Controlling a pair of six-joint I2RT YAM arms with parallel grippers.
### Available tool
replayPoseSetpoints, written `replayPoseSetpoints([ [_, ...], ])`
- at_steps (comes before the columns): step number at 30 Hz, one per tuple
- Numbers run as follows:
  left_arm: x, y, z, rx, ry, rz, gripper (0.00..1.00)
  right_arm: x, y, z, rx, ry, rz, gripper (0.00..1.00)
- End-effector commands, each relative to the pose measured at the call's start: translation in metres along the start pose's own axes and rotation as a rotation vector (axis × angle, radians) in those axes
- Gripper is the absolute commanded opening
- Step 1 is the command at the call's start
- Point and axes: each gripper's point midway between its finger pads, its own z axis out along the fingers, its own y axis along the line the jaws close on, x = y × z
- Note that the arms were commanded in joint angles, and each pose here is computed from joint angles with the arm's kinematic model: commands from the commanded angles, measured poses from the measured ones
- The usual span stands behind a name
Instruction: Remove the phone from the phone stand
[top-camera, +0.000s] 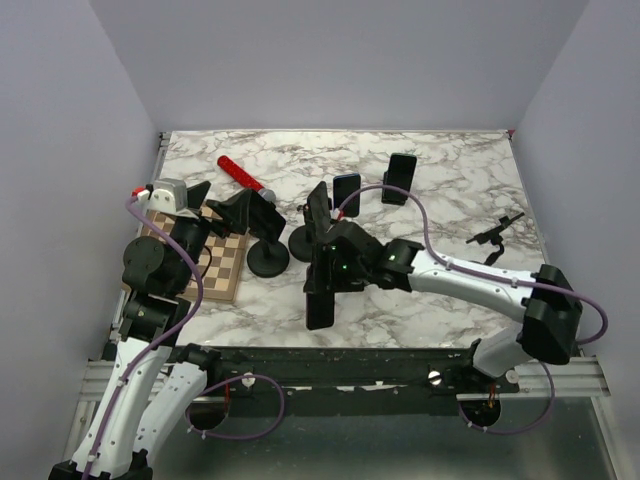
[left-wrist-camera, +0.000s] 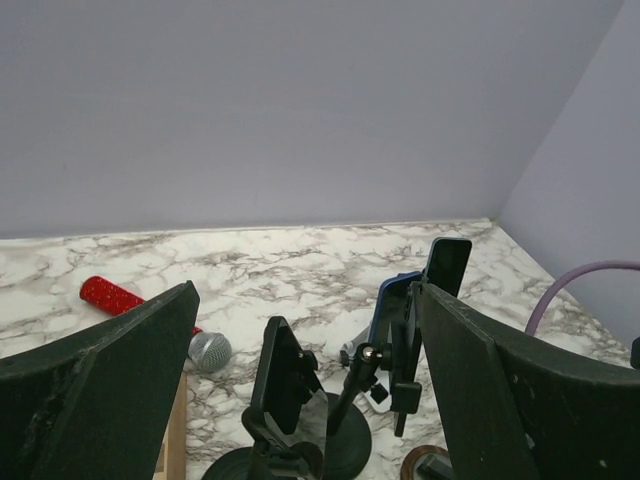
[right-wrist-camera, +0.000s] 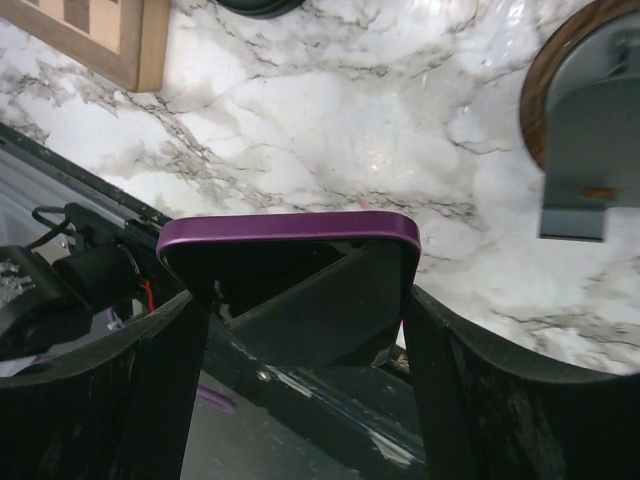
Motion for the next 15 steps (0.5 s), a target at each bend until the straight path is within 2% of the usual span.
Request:
replayPoseSetpoints([
  [1,0.003,0.009,-0.003,-0.046,0.011,-0.001,0.98,-0.009,0.028,0.022,-0.017,-0.078,0.162,0.01],
  [8,0.001,0.009,-0.005,-0.049,0.004,0.000,0.99,0.023,0.002,0.076,0.200,0.012,0.212,0.01],
  [15,0.000,0.008,-0.006,-0.048,0.000,-0.003,0.99,0.039,-0.015,0.106,0.288,0.031,0.220,0.01],
])
